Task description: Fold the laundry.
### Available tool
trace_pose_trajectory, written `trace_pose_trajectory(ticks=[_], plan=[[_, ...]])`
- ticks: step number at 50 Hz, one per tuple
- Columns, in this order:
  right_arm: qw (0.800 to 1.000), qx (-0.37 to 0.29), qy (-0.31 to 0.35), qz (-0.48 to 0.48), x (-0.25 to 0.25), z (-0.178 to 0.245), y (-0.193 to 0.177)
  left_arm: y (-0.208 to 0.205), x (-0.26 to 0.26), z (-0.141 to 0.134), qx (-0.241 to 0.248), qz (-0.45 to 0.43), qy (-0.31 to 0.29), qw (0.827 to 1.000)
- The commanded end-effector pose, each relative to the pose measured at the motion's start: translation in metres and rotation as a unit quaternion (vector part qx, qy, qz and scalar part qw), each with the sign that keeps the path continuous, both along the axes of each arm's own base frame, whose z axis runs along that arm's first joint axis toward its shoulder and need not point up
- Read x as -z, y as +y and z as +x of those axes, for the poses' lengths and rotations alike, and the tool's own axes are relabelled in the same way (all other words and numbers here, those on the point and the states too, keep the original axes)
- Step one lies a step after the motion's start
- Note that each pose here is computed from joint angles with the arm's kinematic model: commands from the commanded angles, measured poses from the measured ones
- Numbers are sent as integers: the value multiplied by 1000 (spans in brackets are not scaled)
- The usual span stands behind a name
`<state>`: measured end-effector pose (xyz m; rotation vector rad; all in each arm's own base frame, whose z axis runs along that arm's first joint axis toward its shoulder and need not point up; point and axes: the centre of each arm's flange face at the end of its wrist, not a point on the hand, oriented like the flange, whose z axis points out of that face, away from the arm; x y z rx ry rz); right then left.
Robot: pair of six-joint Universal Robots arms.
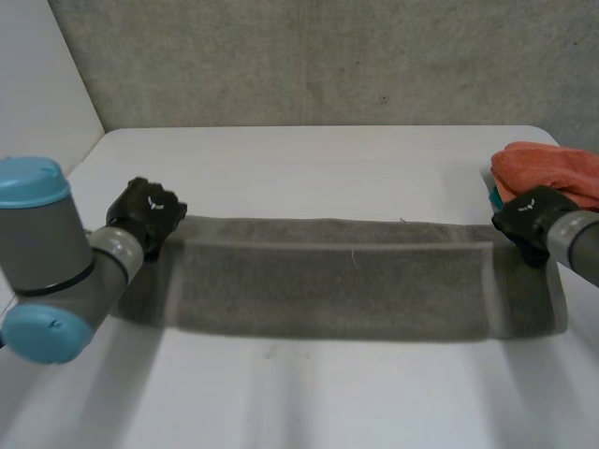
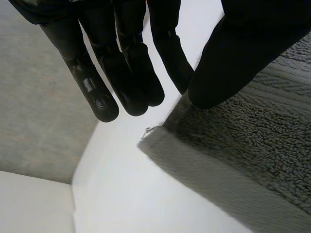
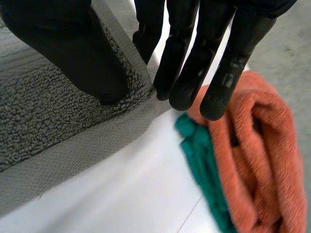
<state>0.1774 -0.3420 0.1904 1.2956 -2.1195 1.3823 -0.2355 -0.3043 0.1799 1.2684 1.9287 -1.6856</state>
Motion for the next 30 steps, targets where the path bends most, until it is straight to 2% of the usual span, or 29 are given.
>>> trace_pose_trajectory(ticks=[1,12,18,21,24,26,30], plan=[[998,16,-2,-64,13,18,-39,-39,9,-25,4,-53,25,998],[995,39,19,-93,34,30,-70,-77,26,-52,20,-124,49,991],[990,59,9,-126,30,30,-78,-77,24,-63,28,-161,63,984],[986,71,-11,-150,19,29,-79,-70,22,-71,37,-172,72,982],[979,81,-60,-179,-4,26,-72,-61,27,-70,38,-158,70,984],[972,75,-97,-198,-32,25,-58,-55,24,-64,27,-153,66,986],[969,56,-126,-203,-66,16,-30,-39,14,-52,9,-145,64,987]])
